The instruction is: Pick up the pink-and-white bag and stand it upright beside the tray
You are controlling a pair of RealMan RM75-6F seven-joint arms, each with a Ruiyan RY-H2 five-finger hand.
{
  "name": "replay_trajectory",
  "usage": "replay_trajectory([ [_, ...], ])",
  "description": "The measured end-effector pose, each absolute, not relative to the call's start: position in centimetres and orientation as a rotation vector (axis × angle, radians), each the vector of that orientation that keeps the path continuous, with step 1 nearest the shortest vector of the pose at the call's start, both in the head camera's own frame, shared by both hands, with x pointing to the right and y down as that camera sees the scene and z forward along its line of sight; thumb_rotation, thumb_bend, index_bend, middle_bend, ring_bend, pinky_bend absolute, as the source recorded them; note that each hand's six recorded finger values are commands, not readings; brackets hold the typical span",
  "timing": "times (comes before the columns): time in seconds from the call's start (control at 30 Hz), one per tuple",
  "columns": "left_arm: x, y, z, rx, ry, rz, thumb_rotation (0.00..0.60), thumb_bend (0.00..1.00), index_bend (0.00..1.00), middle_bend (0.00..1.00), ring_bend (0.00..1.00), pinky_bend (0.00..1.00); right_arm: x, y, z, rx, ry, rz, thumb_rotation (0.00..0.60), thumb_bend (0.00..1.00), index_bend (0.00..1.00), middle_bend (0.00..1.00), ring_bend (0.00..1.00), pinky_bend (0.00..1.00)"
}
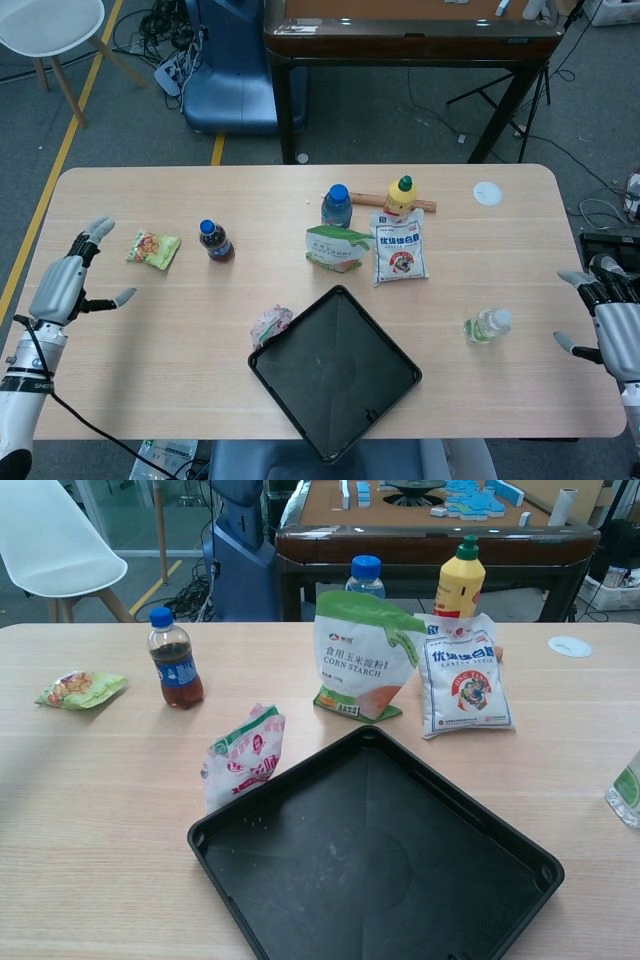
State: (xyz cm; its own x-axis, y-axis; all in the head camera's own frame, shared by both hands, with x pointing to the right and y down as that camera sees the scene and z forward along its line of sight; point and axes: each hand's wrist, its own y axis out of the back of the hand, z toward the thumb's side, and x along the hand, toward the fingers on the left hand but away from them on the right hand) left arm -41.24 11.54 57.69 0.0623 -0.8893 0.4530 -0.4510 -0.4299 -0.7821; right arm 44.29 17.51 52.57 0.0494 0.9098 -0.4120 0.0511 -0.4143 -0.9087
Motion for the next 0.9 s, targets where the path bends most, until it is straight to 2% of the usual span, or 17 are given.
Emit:
replay_trajectory([
  [0.3,-45.5,16.5,56.9,-1.625,1.246,-1.46,0.6,0.18,0.09,0.04,0.02,0.2,42.0,17.6,53.6,-1.635,-0.922,1.371,0.6,0.15,0.23,0.26,0.11,0.12],
  [0.6,-45.6,21.4,56.3,-1.565,1.18,-1.479,0.6,0.19,0.09,0.04,0.02,0.19,41.8,18.4,54.2,-1.631,-0.908,1.346,0.6,0.15,0.25,0.27,0.11,0.12],
  [0.9,-45.3,23.4,56.3,-1.562,1.18,-1.505,0.6,0.18,0.09,0.04,0.02,0.18,41.2,19.0,54.7,-1.651,-0.884,1.331,0.6,0.15,0.25,0.27,0.11,0.12],
])
